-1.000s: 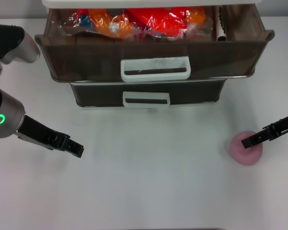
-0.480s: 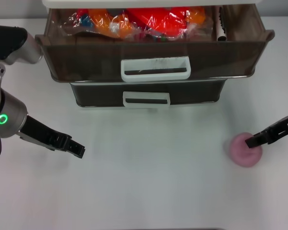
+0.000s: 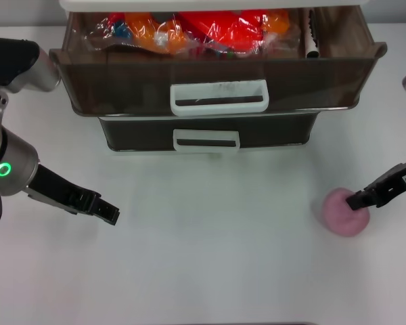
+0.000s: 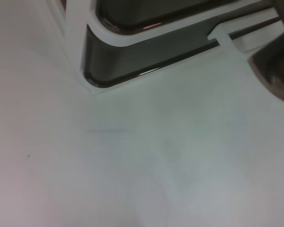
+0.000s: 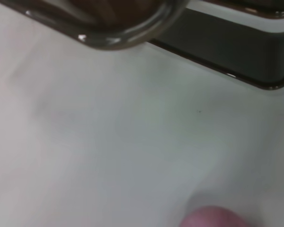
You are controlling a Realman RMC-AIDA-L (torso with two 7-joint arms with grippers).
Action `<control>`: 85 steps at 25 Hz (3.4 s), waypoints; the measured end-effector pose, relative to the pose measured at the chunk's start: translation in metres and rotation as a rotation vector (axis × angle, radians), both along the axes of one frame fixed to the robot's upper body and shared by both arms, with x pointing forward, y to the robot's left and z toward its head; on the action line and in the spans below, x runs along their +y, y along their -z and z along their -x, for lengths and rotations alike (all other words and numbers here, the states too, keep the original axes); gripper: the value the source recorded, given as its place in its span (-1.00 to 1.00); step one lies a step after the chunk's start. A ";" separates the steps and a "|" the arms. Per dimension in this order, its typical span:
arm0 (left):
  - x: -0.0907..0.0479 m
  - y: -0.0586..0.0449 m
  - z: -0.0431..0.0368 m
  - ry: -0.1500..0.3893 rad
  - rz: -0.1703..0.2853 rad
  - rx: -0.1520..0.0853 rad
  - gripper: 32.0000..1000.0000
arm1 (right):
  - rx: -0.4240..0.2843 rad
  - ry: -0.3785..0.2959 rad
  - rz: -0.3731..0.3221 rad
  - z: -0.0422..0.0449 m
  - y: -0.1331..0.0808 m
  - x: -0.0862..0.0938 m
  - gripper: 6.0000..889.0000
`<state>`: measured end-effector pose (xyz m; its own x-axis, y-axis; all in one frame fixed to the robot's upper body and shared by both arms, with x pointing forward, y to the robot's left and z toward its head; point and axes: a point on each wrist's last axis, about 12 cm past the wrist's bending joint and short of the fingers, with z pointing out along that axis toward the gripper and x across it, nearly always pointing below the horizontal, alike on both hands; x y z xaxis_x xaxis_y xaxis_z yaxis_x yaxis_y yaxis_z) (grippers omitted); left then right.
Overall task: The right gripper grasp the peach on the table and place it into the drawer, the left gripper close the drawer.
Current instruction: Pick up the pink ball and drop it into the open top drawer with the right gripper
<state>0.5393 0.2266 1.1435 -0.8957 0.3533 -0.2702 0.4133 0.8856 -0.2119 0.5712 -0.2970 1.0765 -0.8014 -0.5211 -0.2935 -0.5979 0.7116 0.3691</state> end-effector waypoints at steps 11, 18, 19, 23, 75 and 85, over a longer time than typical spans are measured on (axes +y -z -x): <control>0.005 0.003 0.0028 -0.014 0.000 0.012 0.59 | -0.058 -0.069 -0.044 0.0035 -0.043 -0.003 -0.96; 0.007 0.005 0.0050 -0.021 -0.001 0.020 0.59 | -0.100 -0.126 -0.120 0.0153 -0.082 0.001 -0.96; 0.008 0.005 0.0055 -0.023 -0.004 0.022 0.59 | -0.103 -0.144 -0.122 0.0154 -0.085 0.006 -0.96; 0.011 0.006 0.0069 -0.029 -0.009 0.029 0.59 | -0.100 -0.226 -0.168 0.0183 -0.096 0.030 -0.96; 0.009 0.001 0.0035 -0.020 -0.007 0.018 0.59 | -0.386 -0.341 -0.004 -0.0445 -0.244 0.092 -0.96; 0.008 0.000 0.0031 -0.019 -0.005 0.016 0.59 | -0.379 -0.342 0.001 -0.0488 -0.241 0.093 -0.96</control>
